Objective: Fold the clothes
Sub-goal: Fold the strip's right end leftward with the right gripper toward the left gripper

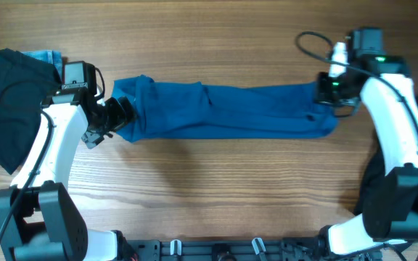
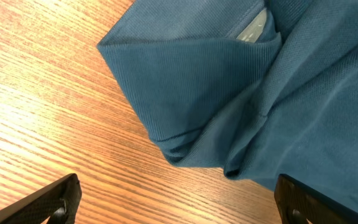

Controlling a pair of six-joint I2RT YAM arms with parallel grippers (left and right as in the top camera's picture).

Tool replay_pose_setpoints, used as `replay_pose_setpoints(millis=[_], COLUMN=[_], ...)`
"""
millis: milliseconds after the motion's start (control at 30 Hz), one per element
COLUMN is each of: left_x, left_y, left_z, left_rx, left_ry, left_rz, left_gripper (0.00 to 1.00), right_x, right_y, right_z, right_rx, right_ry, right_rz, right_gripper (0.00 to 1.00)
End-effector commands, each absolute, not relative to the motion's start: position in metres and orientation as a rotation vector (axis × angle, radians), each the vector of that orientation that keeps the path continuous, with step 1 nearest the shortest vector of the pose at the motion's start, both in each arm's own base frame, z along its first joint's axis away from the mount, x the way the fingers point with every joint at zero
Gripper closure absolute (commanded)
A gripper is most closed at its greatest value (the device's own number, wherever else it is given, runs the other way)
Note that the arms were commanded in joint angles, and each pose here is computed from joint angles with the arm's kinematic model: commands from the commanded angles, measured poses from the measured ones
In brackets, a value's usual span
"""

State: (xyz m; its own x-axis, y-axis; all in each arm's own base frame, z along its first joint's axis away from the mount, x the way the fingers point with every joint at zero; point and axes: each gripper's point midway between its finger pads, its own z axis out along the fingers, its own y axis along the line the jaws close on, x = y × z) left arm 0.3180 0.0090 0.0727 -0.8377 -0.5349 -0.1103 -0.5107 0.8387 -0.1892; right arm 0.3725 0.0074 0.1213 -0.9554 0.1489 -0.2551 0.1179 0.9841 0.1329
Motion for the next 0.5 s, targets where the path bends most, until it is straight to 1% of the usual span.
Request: replay_pose_setpoints(millis=[0,100,300,467], left_x=[0.321,0.320,0.319,0.319], left_y=[0.009,0.009,0.009,0.009], left_z=[0.080,0.080,0.080,0.080], left_rx=[-0.803,-0.803,-0.805,-0.805], left_ry=[2.844,2.847,2.851,2.851], left_rz=[-0.235,-0.234,-0.233,-0.233], left_gripper=[0.00,0.00,0.00,0.00], right_x=[0.381,0.386,0.378,0.375], right_y=[0.045,0.068,0.111,0.135], right_z=[0.114,0.102,0.073,0.066], right_rx=[0.284,0.297,0.179,0.103], right_ry=[2.863,2.874,2.962,2.977], right_rz=[0.255,0.280,0.342,0.376], right_gripper=[0.96,0.96,0.96,0.96])
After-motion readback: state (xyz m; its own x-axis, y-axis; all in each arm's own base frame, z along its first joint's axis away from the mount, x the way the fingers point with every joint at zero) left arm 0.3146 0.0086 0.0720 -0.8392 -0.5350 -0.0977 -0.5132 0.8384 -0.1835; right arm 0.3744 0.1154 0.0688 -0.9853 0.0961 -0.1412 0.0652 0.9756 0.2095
